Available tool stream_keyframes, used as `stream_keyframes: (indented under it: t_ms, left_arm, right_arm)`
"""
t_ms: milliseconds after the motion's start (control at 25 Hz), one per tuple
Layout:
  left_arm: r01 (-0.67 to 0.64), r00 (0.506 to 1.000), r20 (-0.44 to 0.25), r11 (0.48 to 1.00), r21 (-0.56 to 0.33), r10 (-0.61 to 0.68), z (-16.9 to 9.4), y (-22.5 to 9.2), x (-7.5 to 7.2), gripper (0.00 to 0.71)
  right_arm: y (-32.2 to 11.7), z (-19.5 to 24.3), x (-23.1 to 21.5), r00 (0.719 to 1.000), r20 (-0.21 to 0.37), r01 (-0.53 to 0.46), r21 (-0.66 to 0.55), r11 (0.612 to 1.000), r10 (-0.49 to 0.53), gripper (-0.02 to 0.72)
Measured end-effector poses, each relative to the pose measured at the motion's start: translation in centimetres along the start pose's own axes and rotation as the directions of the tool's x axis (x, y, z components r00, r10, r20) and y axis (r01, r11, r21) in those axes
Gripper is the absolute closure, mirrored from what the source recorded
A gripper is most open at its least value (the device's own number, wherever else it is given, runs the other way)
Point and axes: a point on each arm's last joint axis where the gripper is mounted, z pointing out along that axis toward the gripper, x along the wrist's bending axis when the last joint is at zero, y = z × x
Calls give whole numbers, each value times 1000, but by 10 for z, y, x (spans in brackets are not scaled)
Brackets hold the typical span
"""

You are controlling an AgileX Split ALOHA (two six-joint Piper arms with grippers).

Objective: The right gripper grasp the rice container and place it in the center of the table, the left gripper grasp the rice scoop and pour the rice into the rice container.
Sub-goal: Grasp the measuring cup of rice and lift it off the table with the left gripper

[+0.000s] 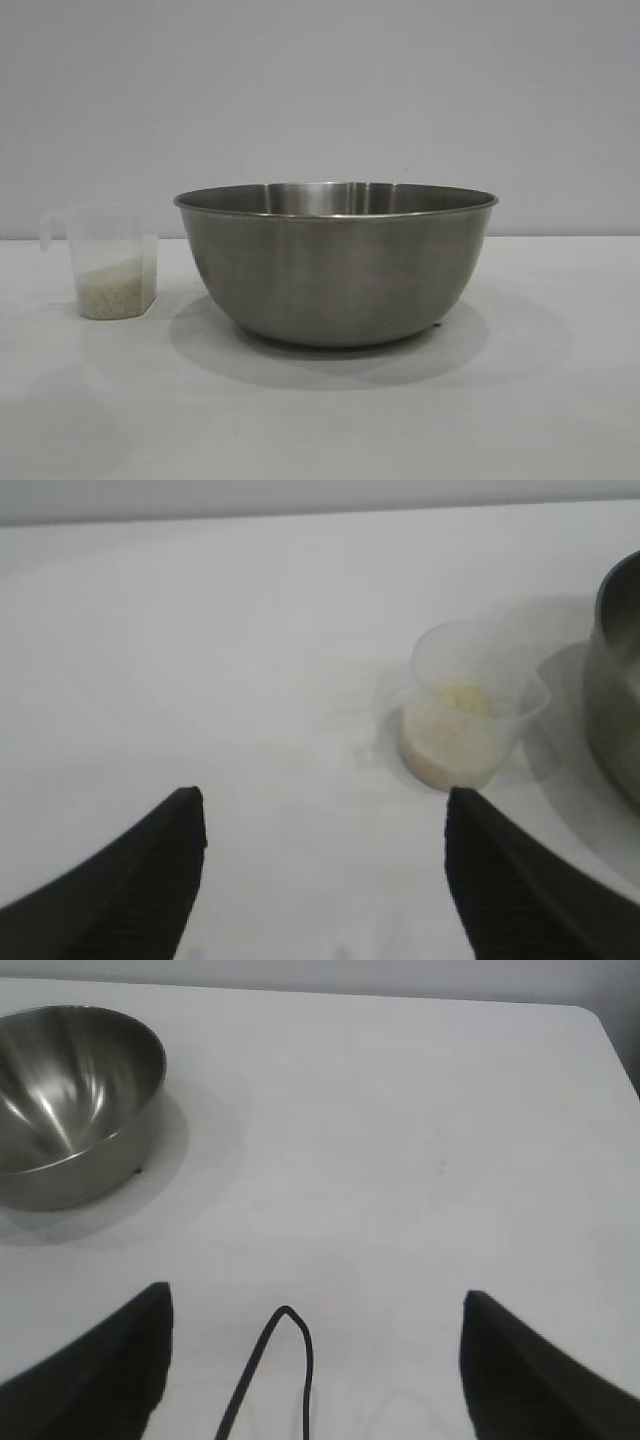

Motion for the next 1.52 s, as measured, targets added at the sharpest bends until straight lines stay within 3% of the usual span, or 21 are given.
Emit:
stream_keyframes:
  t_ms: [160, 480, 760, 1040, 1120, 1520]
  left_arm:
    - [-16, 999, 38, 999, -39, 17, 0, 3, -4, 258]
    - [-104, 990, 94, 994, -13, 105, 16, -12, -11, 258]
    - [-174, 977, 156, 970, 169, 148, 32, -46, -16, 529]
    - [-144, 982, 150, 966, 215, 113, 54, -54, -21, 529]
    - [-144, 982, 150, 965, 217, 113, 62, -56, -22, 477]
    - [-136, 985, 135, 967, 217, 108, 96, -62, -28, 481]
  right_arm:
    - [0, 0, 0, 1000, 0, 0, 0, 1000, 0, 172]
    - [0, 0, 0, 1000, 0, -2, 0, 1000, 2, 172]
    - [0, 0, 0, 1000, 0, -2, 0, 1000, 2, 172]
    - [0, 0, 0, 1000, 0, -2, -2, 1000, 2, 172]
    - [0, 0, 0, 1000, 0, -2, -2, 1000, 2, 172]
    - [0, 0, 0, 1000, 0, -2, -2, 1000, 2, 172]
